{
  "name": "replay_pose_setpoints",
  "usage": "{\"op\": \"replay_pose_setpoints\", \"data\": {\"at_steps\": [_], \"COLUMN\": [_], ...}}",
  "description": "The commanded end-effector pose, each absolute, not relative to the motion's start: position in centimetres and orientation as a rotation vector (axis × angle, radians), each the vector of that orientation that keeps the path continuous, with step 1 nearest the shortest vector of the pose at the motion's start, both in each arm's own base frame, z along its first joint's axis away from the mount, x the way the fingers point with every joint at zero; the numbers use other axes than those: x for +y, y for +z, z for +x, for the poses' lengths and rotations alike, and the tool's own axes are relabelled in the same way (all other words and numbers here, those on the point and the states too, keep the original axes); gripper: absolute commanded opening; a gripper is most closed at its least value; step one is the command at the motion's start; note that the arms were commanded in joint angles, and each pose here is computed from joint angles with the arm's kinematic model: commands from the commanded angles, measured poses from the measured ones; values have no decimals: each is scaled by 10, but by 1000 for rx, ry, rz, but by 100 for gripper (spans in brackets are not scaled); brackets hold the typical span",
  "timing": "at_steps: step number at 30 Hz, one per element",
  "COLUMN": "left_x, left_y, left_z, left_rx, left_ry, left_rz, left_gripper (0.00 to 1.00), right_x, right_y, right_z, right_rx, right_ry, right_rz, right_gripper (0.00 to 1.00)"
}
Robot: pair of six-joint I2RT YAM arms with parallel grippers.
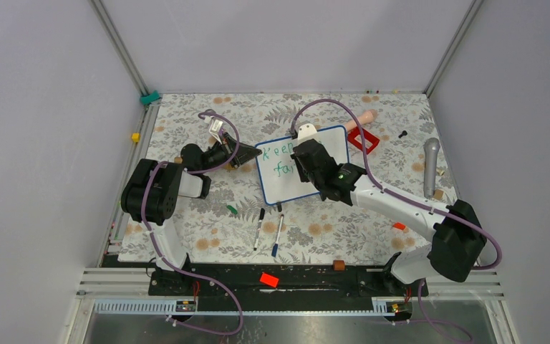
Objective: Write a sentence on the whiteboard
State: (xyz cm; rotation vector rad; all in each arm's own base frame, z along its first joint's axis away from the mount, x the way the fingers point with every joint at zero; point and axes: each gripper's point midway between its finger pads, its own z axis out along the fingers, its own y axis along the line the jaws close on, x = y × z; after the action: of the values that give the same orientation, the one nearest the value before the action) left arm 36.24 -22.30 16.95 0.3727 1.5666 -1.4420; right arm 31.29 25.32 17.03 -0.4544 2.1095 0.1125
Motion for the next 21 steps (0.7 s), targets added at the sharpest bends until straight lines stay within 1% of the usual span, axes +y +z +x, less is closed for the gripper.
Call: {"op": "replay_pose_setpoints", "data": {"at_steps": [1,21], "left_x": [-228,-227], "left_y": [179,178], "left_z": [356,356], "left_rx": [1494,1497], "left_ry": [-1417,-1418], "left_rz": [490,489], "left_gripper": [0,0], "right_x": [257,244], "right_y": [172,146], "right_z": [314,292], "right_rx": [2115,2181], "right_ry": [157,189], "right_rz": [-440,-424], "right_gripper": [0,0]}}
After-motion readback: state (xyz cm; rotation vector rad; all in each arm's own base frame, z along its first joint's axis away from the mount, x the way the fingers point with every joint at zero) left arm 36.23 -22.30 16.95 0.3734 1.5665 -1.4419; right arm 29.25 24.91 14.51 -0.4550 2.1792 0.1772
